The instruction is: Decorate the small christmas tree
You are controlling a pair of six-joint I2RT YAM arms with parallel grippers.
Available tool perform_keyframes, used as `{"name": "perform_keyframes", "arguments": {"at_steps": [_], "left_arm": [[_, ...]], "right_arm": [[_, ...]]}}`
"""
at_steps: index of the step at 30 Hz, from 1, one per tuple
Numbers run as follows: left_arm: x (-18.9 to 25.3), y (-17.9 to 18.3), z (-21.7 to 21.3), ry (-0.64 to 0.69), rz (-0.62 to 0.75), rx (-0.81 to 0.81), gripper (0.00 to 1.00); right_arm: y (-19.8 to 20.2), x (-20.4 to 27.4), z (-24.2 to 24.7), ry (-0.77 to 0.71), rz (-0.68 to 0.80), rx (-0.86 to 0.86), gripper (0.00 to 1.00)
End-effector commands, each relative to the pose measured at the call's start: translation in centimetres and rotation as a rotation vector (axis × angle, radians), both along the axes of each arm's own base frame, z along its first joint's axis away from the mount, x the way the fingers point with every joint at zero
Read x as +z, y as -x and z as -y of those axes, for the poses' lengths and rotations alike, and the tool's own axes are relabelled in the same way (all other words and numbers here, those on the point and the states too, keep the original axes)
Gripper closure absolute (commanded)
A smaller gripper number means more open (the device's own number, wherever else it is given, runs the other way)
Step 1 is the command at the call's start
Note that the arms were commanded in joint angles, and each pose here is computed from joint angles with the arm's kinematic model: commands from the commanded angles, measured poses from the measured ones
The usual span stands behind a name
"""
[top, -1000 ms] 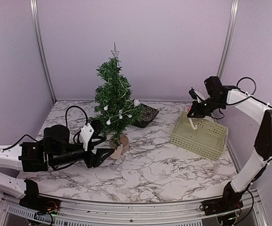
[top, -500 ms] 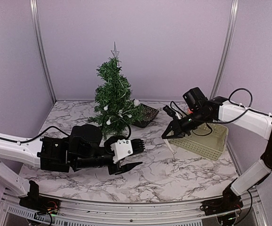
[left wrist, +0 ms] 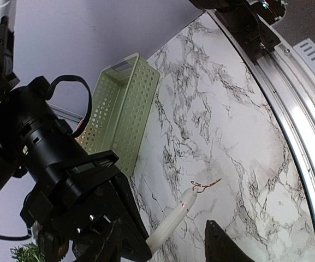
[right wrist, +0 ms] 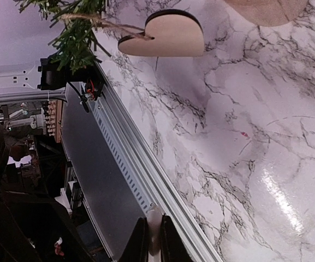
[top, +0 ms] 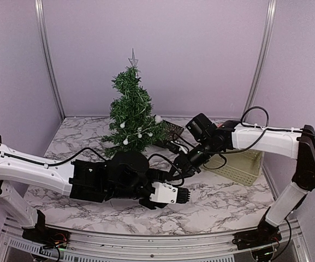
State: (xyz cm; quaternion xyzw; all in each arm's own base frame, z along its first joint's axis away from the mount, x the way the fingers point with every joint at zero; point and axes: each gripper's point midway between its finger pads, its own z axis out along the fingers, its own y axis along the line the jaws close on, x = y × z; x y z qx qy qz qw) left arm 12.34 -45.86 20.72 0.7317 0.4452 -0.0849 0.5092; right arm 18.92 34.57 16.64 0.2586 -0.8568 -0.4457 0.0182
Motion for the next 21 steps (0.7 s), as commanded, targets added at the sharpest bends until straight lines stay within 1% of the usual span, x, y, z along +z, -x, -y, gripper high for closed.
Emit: {"name": "perform_keyframes", "arguments": {"at_steps": [1,9,16,17,21], "left_arm": [[-1.9,1.3,0.3,-0.138,0.062,-0.111,0.50],[-3.9,1.4,-0.5,-0.262,0.087,-0.145,0.58],[-4.5,0.8,-0.8,-0.291,0.120,-0.123,0.69],[-4.5,0.8,-0.8,-0.293,0.124,-0.120,0.71],[-4.4,0.6,-0.7,-0.291,0.136,-0.103,0.84]], "right_arm": [[1.2,2.2,-2.5,-0.080,-0.011,0.062,0.92],[2.9,2.4,-4.0,-0.110,-0.072,0.094,0.91],[3.8,2.3,-4.5,-0.109,-0.092,0.116,0.91],[3.9,2.3,-4.7,-0.113,-0.099,0.116,0.90],[4.1,2.3,-5.1,-0.129,-0.110,0.122,0.90]]}}
